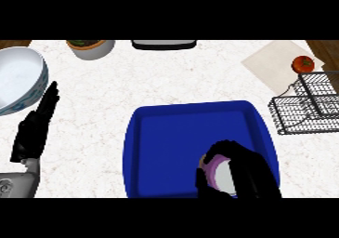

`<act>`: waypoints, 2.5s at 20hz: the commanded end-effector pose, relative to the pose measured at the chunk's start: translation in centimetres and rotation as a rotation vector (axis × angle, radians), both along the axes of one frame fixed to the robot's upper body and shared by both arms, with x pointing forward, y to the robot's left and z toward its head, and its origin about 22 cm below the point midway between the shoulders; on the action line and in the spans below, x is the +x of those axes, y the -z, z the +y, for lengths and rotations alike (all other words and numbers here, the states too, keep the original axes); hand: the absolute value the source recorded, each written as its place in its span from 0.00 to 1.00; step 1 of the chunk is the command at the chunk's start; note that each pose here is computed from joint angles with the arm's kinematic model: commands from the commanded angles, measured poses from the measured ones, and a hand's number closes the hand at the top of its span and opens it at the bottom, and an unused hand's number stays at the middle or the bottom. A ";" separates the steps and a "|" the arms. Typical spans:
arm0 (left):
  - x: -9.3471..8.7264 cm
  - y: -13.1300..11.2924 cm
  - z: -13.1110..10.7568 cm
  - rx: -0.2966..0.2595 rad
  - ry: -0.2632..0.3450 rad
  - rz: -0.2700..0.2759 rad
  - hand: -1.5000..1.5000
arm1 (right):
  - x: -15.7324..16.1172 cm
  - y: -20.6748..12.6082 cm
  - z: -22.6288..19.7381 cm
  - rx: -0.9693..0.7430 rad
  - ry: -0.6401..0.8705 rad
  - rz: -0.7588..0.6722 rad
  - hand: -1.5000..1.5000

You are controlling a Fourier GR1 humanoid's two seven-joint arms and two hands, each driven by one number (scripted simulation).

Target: Pick the can from the tray and place it in the tiered basket

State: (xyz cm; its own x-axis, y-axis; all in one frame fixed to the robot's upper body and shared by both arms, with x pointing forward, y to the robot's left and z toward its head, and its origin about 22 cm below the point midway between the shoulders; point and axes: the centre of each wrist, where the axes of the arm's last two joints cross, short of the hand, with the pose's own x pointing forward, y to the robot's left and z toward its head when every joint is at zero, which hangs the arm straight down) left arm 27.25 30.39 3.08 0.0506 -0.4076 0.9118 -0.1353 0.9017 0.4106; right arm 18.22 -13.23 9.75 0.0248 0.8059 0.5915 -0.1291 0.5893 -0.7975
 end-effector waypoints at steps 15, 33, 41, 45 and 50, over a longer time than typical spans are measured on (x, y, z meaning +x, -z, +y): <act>0.8 0.2 0.4 0.010 0.001 -0.013 0.50 | -1.5 -15.0 -9.3 -0.128 0.207 -0.440 1.00; 0.9 -0.9 -1.6 -0.003 0.021 -0.009 0.50 | 8.9 -14.0 -19.8 -0.563 0.335 -0.445 1.00; 2.4 -0.6 -2.1 -0.010 0.008 -0.011 0.50 | 11.7 -12.7 -24.2 -0.539 0.275 -0.415 1.00; 0.0 2.0 0.3 0.007 0.025 -0.017 0.50 | 12.1 -12.3 -26.7 -0.489 0.222 -0.364 1.00; -0.8 -0.8 0.2 -0.015 0.020 0.006 0.50 | 12.7 -10.0 -29.7 -0.404 0.204 -0.298 1.00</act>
State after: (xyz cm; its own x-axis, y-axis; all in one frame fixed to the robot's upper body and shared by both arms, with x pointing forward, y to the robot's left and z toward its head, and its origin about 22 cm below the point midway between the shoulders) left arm 27.22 29.95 3.23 0.0328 -0.4049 0.9138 -0.1150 0.9067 0.4059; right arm 31.10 -41.11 21.13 0.0965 0.9756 0.1971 0.2652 0.1657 -0.9498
